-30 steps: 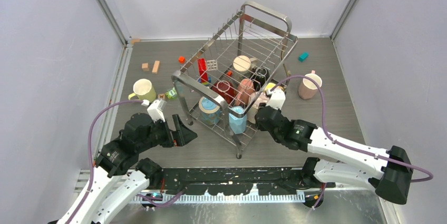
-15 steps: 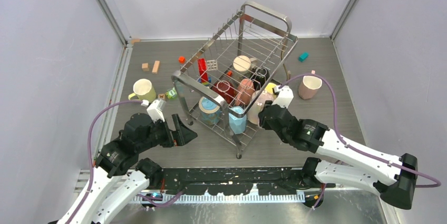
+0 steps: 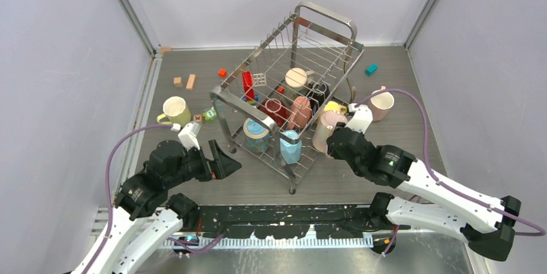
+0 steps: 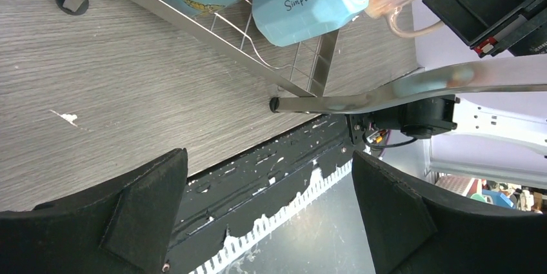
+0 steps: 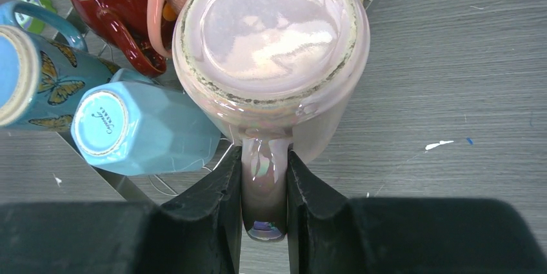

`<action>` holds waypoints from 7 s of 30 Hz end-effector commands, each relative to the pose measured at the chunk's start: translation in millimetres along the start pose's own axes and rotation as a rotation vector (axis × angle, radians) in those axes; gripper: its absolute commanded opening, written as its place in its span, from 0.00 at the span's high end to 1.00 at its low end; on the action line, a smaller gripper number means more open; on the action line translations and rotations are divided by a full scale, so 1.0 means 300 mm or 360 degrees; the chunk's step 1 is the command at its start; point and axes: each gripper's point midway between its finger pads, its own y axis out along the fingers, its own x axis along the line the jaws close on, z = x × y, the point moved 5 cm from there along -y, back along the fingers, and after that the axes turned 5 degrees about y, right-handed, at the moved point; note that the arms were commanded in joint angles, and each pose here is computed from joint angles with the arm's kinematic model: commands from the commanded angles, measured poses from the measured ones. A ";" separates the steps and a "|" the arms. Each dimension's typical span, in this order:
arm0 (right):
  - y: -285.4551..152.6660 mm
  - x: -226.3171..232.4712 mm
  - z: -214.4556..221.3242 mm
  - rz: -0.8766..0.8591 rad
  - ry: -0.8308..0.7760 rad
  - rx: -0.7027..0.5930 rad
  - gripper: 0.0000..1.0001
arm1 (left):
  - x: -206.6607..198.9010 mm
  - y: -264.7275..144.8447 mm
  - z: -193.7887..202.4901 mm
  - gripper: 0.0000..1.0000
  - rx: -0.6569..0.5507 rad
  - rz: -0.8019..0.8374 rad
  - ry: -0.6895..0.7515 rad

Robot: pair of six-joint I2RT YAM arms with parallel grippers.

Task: Unload the cups from the dish rack
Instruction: Unload the cup from the dish rack, then place the cup at the center of the board.

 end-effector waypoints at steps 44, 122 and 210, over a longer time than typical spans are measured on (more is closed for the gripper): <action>-0.674 0.105 -0.773 -0.0522 0.0468 -0.0555 0.99 | -0.692 -0.361 -0.580 0.00 -0.0567 0.1014 0.0252; -0.565 0.733 -0.773 -0.1727 0.0719 -0.0036 0.94 | -0.927 -0.316 -0.830 1.00 -0.0761 0.1693 -0.0007; -0.532 -0.182 -0.250 -0.0608 0.0187 -0.0129 0.00 | 0.581 0.108 -0.398 1.00 -0.0136 -0.1457 -0.0531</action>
